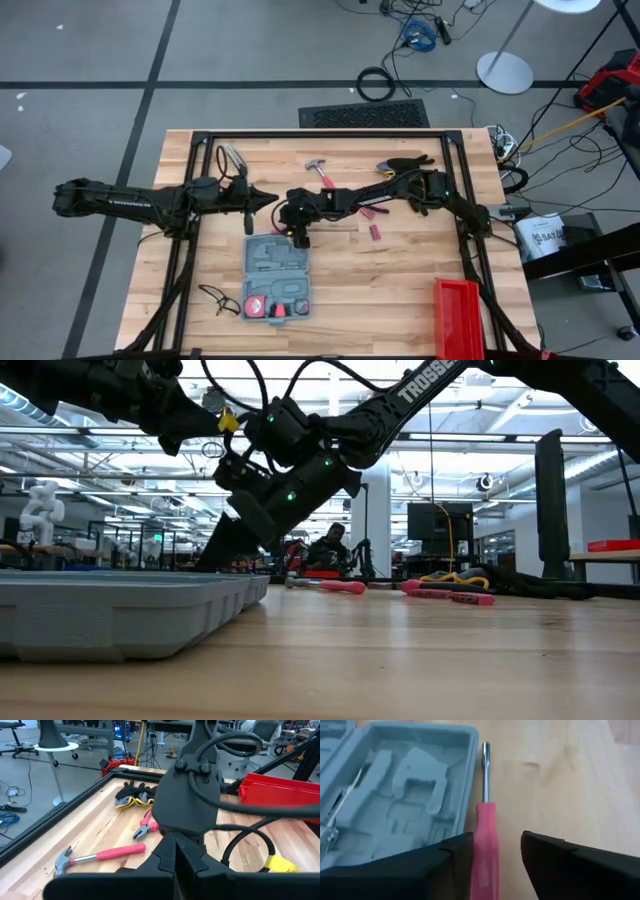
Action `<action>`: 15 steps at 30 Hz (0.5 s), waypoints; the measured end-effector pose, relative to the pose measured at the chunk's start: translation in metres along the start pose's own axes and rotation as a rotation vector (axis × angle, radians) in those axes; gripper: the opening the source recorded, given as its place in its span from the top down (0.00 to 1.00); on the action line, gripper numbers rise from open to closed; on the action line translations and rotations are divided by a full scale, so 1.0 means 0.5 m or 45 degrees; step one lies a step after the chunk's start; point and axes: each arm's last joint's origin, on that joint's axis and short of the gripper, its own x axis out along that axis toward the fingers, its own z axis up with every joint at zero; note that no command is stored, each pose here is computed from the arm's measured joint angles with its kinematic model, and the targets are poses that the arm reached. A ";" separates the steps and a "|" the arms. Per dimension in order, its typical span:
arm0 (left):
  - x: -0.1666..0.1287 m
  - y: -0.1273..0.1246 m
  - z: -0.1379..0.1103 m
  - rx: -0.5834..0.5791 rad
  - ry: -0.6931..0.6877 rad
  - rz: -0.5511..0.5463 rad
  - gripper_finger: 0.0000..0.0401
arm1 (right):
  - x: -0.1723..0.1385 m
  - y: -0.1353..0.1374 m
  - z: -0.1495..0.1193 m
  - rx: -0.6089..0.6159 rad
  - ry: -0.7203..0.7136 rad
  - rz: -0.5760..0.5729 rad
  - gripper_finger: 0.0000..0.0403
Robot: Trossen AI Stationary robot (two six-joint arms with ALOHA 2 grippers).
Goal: Prefit tool cases
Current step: Remove the pink screwdriver from the gray prefit tool case
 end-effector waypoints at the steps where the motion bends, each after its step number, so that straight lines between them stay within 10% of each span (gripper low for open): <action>1: 0.000 0.000 0.000 0.000 0.000 0.000 1.00 | 0.001 0.000 -0.002 0.001 0.008 0.002 0.62; 15: 0.000 0.000 0.000 0.030 -0.002 0.003 1.00 | 0.015 -0.026 -0.039 0.187 0.148 -0.218 0.80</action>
